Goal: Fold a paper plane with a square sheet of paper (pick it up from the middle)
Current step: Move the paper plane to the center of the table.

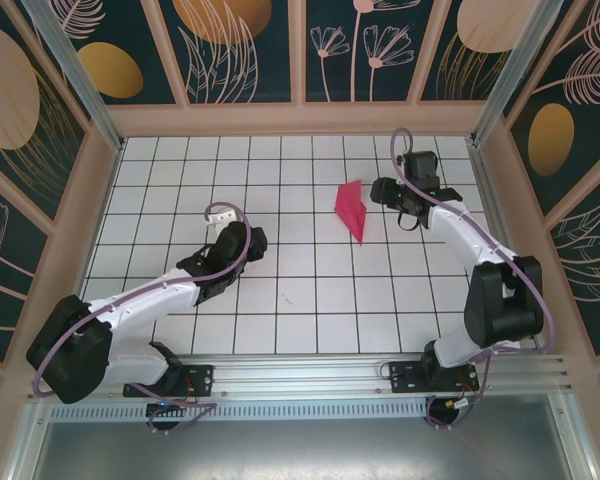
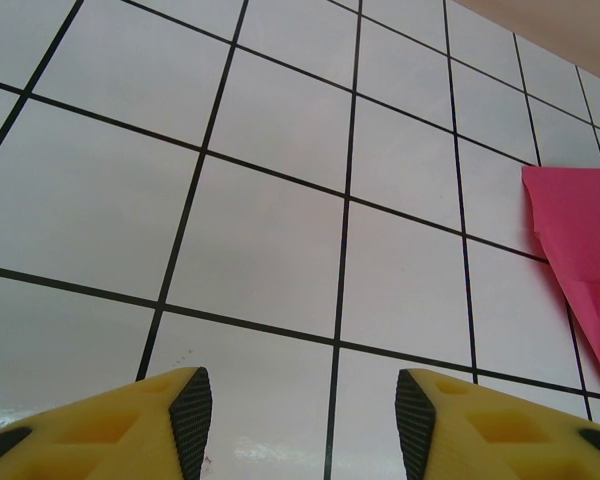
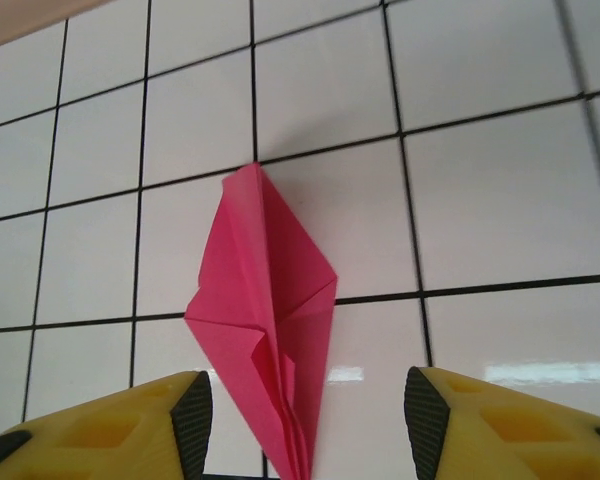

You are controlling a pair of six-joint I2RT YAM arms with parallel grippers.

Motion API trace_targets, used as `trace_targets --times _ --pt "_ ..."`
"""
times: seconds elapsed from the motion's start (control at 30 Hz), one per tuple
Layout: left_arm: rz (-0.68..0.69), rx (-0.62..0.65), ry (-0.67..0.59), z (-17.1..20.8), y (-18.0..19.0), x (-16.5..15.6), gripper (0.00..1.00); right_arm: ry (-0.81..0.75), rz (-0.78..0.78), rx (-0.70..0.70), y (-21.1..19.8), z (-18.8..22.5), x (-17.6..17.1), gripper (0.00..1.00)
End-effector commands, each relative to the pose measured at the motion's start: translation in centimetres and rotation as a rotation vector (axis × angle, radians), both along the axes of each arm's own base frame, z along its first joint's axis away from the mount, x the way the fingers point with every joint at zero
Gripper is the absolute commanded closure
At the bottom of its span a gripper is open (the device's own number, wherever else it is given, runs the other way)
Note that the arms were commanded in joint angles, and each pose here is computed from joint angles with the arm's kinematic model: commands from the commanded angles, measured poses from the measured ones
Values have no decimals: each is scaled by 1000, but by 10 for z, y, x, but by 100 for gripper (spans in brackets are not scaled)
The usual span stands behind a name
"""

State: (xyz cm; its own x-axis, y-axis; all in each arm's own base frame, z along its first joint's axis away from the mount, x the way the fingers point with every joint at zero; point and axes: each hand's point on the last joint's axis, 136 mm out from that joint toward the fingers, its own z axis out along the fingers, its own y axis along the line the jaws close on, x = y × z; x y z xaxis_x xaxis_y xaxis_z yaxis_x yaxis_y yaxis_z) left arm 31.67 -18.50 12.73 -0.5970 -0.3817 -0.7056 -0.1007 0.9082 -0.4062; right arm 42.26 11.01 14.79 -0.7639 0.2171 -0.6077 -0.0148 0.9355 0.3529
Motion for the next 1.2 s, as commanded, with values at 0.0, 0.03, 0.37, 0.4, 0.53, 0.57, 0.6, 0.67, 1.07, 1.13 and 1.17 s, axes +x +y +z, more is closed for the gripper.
trace_targets --times 0.0,0.03,0.37,0.4,0.53,0.57,0.6,0.67,1.07,1.13,1.17 --pt "-6 15 0 4 -2 4 45 28 129 180 39 -13 17 44" --pt "-11 13 3 4 -4 4 45 43 141 184 42 -20 23 44" --pt "-14 13 22 -2 -2 0 43 156 150 58 53 -81 64 48" --pt "-15 14 21 -2 -3 0 43 173 159 39 56 -86 65 50" --pt "-13 19 21 -3 -2 0 43 199 148 -104 58 -107 66 58" --pt "-13 18 21 -3 -2 0 42 200 144 -140 58 -109 66 60" --pt "-14 18 23 -4 -2 0 42 199 143 -178 59 -112 67 61" --pt "-17 18 25 -5 -3 0 42 194 138 -248 62 -115 67 66" --pt "-15 19 36 -9 -1 -2 37 179 97 -547 75 -131 63 92" --pt "-15 18 38 -10 -1 -3 37 183 104 -561 77 -137 62 95" --pt "-15 17 39 -10 -1 -3 37 186 103 -572 77 -139 61 98"
